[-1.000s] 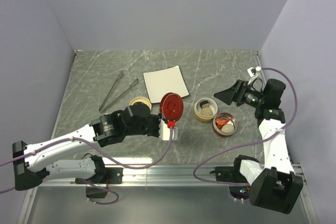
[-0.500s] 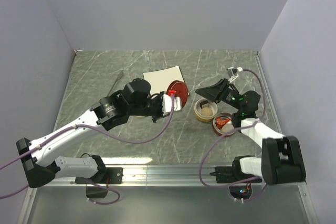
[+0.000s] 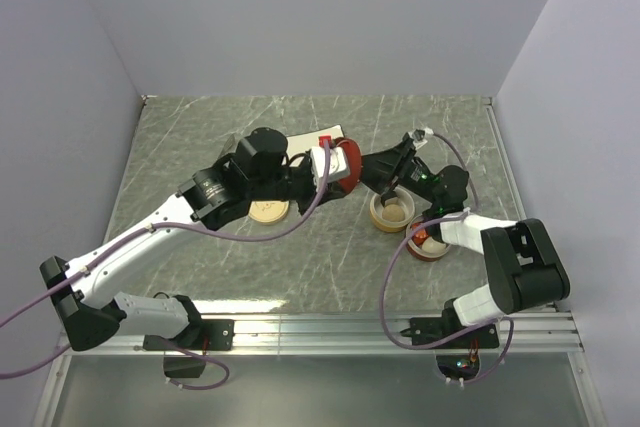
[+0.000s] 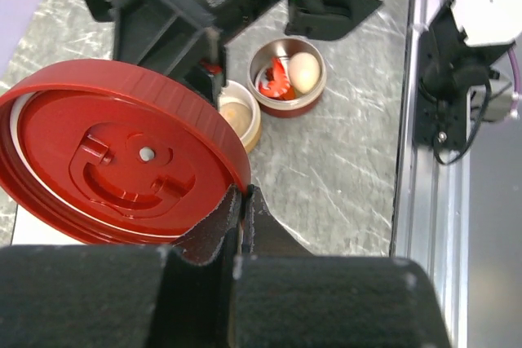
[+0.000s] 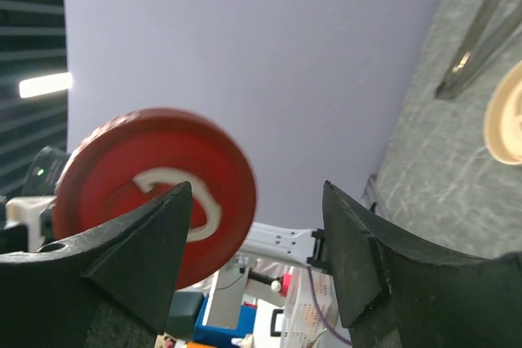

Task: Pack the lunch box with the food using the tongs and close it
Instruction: Pass the lid of the lunch box from the left arm to the right

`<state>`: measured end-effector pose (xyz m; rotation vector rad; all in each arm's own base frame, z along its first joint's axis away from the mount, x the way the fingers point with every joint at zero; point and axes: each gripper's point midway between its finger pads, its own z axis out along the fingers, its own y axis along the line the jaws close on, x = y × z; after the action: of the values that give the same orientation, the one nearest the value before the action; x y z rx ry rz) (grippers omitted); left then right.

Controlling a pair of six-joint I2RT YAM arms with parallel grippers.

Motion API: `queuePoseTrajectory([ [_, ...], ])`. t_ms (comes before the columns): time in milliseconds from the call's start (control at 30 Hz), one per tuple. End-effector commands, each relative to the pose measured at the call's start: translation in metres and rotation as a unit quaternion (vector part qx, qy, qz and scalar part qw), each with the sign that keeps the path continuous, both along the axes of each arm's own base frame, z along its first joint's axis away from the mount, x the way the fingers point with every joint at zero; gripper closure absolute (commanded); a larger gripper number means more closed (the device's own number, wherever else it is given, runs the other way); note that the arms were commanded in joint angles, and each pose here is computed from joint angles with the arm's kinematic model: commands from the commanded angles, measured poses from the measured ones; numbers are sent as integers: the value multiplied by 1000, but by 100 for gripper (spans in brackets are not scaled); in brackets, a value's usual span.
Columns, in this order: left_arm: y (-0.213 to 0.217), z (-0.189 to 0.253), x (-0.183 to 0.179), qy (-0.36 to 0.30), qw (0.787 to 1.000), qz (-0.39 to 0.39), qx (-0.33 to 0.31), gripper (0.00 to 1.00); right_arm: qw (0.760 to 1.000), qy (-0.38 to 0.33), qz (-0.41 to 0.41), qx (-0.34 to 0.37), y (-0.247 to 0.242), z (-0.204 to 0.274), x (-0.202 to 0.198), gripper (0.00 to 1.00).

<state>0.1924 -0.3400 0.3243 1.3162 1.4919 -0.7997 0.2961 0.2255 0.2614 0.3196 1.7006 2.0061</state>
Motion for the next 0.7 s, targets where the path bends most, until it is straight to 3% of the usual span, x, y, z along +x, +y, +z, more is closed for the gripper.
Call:
queuePoseTrajectory([
  [0,-4,38,5,-3,998,6,-56,100,964,-252,6,87,-10,100,-52,28],
  [433,2,55,16,3,997,24,-80,100,968,-206,73,124,20,110,-51,27],
  [667,1,54,19,10,996,24,-83,100,966,-202,86,134,25,117,-54,34],
])
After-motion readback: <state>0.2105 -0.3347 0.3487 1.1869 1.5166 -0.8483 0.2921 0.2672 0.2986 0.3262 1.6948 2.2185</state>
